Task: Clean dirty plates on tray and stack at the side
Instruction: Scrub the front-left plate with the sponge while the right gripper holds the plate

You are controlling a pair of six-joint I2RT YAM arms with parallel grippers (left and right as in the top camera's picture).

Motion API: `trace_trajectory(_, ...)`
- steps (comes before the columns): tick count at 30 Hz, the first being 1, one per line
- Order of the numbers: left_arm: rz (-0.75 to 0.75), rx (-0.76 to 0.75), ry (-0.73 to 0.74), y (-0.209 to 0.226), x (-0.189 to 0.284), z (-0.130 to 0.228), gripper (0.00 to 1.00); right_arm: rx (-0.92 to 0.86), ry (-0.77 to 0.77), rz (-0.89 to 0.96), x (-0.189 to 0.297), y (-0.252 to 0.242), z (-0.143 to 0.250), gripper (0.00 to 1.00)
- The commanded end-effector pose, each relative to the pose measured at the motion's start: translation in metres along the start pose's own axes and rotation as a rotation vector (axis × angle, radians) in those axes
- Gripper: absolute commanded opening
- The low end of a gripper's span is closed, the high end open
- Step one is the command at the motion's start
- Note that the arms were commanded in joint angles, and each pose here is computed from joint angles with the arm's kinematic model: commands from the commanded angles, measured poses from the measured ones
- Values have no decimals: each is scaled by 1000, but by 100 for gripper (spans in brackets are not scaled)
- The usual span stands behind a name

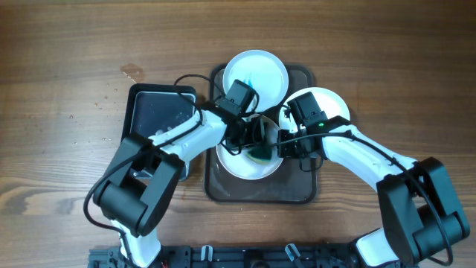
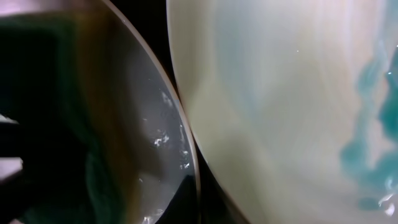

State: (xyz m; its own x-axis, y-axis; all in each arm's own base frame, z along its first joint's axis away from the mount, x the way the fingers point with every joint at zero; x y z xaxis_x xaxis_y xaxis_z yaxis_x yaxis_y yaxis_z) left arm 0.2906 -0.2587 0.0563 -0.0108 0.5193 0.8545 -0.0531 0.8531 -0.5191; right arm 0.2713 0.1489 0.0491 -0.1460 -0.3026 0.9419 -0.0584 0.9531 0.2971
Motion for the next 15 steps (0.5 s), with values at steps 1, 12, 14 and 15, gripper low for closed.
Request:
trace_trajectory(1, 88, -29, 147, -14, -12, 26, 4, 18, 18, 7, -5, -1, 4, 4)
trace_trajectory(12, -283, 5, 12, 38, -8, 17, 4, 18, 18, 7, -5, -1, 4, 4)
trace_trajectory(14, -446, 23, -55, 59, 1, 13, 4, 18, 19, 7, -5, -1, 4, 4)
trace_trajectory(15, -490, 21, -73, 64, 5, 13, 4, 18, 19, 7, -5, -1, 4, 4)
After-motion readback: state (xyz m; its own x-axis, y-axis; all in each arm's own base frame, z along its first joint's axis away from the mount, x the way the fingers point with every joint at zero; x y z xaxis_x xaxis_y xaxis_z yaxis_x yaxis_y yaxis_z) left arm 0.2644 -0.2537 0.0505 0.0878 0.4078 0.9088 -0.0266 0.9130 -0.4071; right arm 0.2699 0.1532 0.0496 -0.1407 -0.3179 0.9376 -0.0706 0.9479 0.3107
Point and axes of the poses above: each gripper's point midway between its finger pads, its own x axis back along the fingers, its own y axis along the line the jaws close on, z = x × y, the point moved 5 cm from there along x, back along the fingers, and after that the axes turned 2 degrees about x, right-handed, at the moved point
